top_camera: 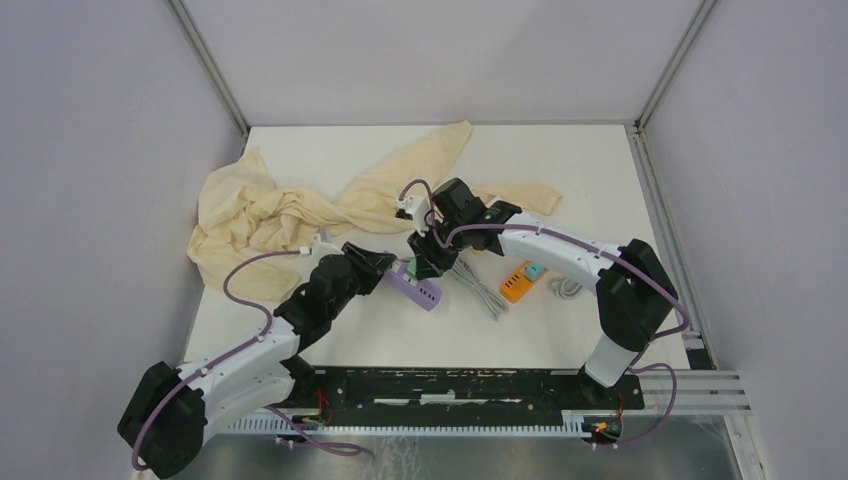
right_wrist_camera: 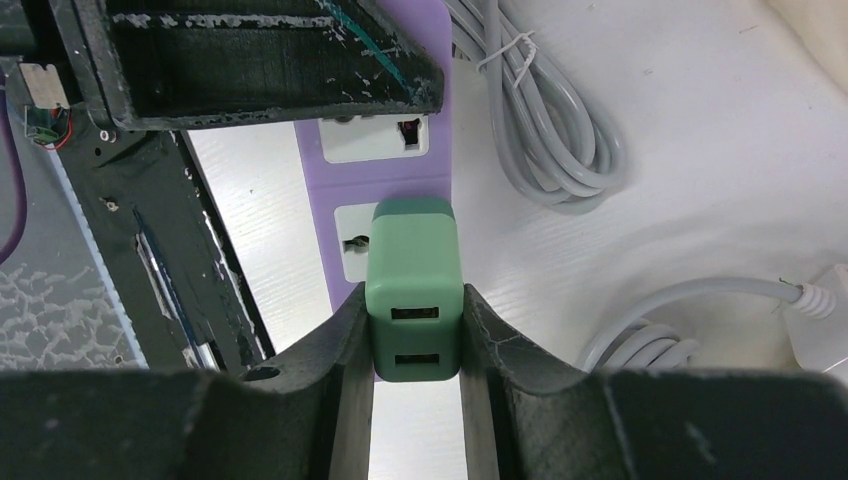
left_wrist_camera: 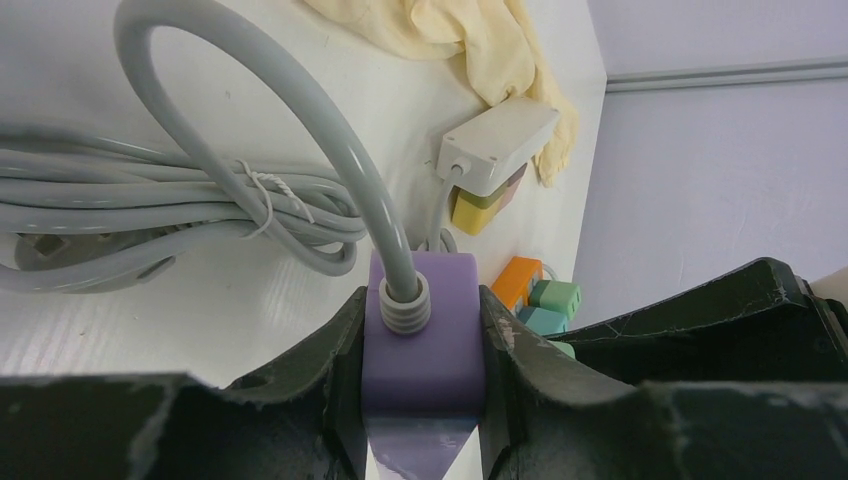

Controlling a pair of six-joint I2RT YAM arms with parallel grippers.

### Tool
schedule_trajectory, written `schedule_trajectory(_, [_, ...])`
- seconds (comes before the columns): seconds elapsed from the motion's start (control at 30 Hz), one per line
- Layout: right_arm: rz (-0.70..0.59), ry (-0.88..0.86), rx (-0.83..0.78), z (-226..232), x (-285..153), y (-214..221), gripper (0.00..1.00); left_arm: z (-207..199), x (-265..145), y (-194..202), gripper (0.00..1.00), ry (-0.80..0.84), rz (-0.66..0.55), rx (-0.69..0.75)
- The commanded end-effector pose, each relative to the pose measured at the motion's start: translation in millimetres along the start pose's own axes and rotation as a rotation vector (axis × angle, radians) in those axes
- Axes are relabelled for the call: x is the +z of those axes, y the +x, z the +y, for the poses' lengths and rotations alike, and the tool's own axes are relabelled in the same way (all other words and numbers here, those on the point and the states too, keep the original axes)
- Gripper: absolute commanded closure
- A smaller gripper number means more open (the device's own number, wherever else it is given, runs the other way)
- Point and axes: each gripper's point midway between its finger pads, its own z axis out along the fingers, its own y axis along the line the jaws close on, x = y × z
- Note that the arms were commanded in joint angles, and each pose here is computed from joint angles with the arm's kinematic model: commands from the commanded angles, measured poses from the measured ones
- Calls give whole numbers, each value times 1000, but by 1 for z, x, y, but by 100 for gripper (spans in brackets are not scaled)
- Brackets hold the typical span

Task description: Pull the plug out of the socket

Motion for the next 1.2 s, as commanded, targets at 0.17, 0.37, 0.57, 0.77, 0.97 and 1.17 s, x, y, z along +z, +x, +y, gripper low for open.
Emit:
schedule_trajectory(0.17, [-107, -29, 29, 31, 10, -23, 100, -17, 1, -14, 97, 58, -73, -40])
schedule_trajectory(0.37, [-138, -167, 23, 14, -19, -26, 100, -12, -5, -9, 97, 138, -64, 53])
schedule_trajectory(0.57, [-152, -95, 8, 1, -22, -12, 100, -4, -7, -15, 97, 135, -93, -1])
schedule_trajectory(0.77, [-104, 150, -47, 14, 6, -20, 100, -9, 0, -13, 97, 81, -64, 62])
schedule_trajectory(0.97, [-86, -7, -54, 10, -8, -20, 100, 5, 4, -5, 97, 37, -34, 88])
schedule_trajectory(1.17, [-114, -179, -36, 11, -26, -8, 100, 11, 2, -8, 97, 39, -51, 66])
